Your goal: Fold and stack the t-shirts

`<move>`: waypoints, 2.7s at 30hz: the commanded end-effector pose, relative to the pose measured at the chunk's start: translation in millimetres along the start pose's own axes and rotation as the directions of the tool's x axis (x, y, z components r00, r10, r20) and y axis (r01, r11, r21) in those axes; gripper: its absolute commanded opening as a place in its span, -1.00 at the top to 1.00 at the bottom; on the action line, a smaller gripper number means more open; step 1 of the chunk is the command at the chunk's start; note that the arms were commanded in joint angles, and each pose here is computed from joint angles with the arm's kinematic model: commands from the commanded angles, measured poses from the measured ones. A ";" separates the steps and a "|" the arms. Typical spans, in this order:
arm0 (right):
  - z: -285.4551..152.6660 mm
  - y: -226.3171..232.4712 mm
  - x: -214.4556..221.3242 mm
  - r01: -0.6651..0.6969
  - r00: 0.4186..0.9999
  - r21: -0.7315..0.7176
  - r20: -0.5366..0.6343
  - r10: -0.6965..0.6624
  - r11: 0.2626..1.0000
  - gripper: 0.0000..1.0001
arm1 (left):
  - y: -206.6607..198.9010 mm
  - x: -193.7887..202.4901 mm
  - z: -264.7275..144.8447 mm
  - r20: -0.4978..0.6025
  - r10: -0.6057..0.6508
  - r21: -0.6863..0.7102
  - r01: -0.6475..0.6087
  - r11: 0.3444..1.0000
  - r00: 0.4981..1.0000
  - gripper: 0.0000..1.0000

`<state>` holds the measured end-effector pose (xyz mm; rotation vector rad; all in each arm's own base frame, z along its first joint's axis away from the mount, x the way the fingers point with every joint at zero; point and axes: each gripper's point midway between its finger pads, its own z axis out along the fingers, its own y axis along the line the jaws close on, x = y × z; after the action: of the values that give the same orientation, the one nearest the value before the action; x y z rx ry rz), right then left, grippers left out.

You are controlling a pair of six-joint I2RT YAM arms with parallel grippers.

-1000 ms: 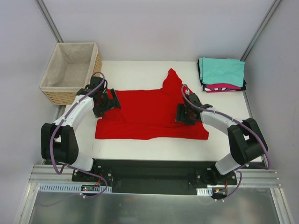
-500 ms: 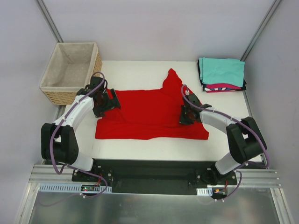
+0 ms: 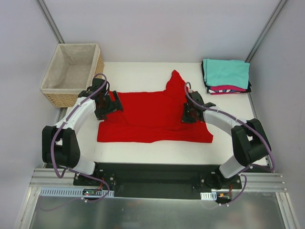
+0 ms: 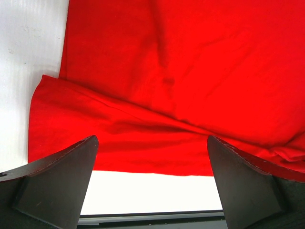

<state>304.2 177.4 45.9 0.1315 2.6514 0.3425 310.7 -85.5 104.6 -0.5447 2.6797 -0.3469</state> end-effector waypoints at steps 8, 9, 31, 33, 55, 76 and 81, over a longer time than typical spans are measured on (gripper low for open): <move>-14.1 -6.9 2.3 0.026 1.000 0.056 0.014 -0.027 0.998 0.50 | -0.1 5.4 -0.4 -0.020 0.008 0.001 -0.008 1.000 1.000 -0.98; -16.6 -9.3 3.4 0.026 0.999 0.063 0.021 -0.027 0.998 0.36 | -0.1 5.8 -0.5 -0.022 0.008 0.002 -0.008 1.000 1.000 -0.98; -8.4 -31.0 28.8 0.002 1.000 0.095 0.018 -0.004 0.995 -0.14 | 1.8 6.7 0.3 -0.022 0.008 -0.005 -0.008 1.000 1.000 -0.98; -8.0 -30.1 27.7 0.004 1.000 0.093 0.022 -0.006 0.996 -0.14 | 2.0 7.4 0.7 -0.024 0.009 -0.008 -0.009 1.000 1.000 -0.98; -5.5 -20.4 11.1 0.012 0.999 0.091 0.034 -0.015 0.996 -0.11 | 3.6 7.9 2.3 -0.028 0.011 -0.015 -0.012 1.000 1.000 -0.98; -8.5 -40.8 27.0 0.007 0.999 0.141 0.035 -0.012 0.990 -0.10 | 3.5 7.4 3.9 -0.030 0.011 -0.017 -0.011 1.000 0.999 -0.98; -11.8 -42.4 28.2 0.010 0.999 0.146 0.036 -0.015 0.989 -0.11 | 3.6 7.5 3.4 -0.030 0.011 -0.017 -0.011 1.000 0.999 -0.98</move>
<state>273.0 144.1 23.6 0.1460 2.6678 0.1628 310.5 -85.7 101.2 -0.5471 2.6910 -0.3437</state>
